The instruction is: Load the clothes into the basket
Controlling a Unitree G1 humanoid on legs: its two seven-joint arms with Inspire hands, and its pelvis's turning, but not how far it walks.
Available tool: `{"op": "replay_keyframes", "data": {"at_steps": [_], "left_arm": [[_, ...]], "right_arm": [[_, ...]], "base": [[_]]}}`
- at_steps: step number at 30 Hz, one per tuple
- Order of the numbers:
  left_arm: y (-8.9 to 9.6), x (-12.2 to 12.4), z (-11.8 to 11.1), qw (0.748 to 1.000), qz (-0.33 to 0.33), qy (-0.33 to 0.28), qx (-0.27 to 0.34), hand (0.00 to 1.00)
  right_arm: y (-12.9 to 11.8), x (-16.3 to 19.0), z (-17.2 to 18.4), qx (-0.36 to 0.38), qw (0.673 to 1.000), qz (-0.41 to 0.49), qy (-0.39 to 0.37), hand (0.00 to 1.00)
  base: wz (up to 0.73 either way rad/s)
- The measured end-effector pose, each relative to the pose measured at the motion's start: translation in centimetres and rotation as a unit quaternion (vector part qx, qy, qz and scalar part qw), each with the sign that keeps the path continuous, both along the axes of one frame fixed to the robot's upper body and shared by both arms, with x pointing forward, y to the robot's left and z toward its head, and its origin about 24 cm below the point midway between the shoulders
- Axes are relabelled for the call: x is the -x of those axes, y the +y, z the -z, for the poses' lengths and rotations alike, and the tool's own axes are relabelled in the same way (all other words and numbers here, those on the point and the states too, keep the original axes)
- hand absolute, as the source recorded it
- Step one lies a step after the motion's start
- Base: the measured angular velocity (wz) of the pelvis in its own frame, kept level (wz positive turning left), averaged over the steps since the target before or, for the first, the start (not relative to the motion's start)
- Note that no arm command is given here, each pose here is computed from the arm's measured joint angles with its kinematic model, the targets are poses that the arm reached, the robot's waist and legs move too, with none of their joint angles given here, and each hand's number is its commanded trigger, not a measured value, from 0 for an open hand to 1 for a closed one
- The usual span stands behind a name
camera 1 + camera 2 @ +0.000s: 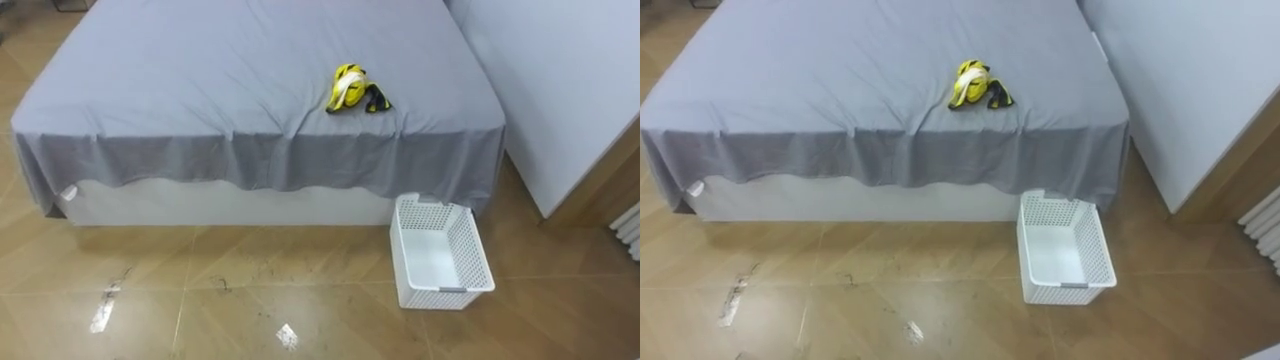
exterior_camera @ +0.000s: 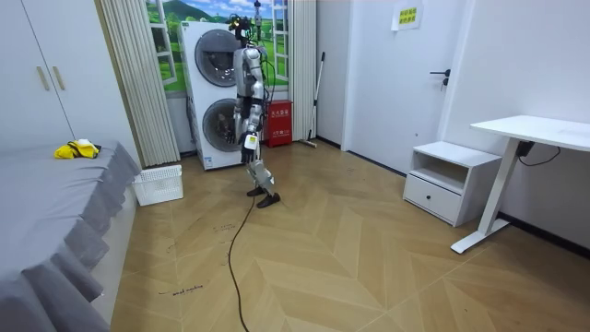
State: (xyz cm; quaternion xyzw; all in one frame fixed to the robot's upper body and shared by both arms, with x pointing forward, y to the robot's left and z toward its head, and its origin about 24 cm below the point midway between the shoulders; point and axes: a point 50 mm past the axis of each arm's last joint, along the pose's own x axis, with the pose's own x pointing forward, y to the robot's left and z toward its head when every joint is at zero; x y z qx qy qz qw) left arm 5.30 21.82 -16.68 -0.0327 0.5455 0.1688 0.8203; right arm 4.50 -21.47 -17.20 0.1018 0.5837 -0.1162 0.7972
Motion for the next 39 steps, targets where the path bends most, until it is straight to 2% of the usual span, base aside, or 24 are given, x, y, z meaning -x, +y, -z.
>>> {"op": "replay_keyframes", "data": {"at_steps": [9,15,20,27,31,35,39], "left_arm": [[-0.8,-1.5,-0.4,0.996,-0.055,-0.065,0.025,0.00],[-0.7,-2.0,-0.6,0.995,-0.048,-0.081,0.029,0.00],[-0.8,-1.6,-0.4,0.997,-0.027,-0.066,0.027,0.00],[-1.6,-3.8,-0.8,0.994,0.071,-0.077,0.010,0.00],[-2.6,-3.5,-0.5,0.992,0.106,-0.060,0.021,0.00],[-2.2,-2.9,-0.4,0.993,0.102,-0.052,0.015,0.00],[-1.7,-0.6,-0.2,0.997,0.071,-0.036,0.017,0.00]], "right_arm": [[-0.8,0.5,-0.1,0.008,1.000,0.013,0.014,0.00],[-1.2,0.1,-0.2,0.012,0.999,0.031,0.006,0.00],[-0.8,-2.1,-0.7,0.014,0.998,0.023,-0.054,0.00],[0.5,-7.4,-2.5,-0.002,0.987,0.002,-0.162,0.00],[0.6,-9.1,-3.3,-0.001,0.981,-0.001,-0.195,0.00],[1.3,-12.1,-5.0,0.002,0.965,-0.007,-0.264,0.00],[1.2,-13.0,-6.0,0.009,0.957,0.006,-0.291,0.00]], "base": [[-0.15],[-0.04],[-0.21],[0.20],[0.42],[-0.06],[0.04]]}}
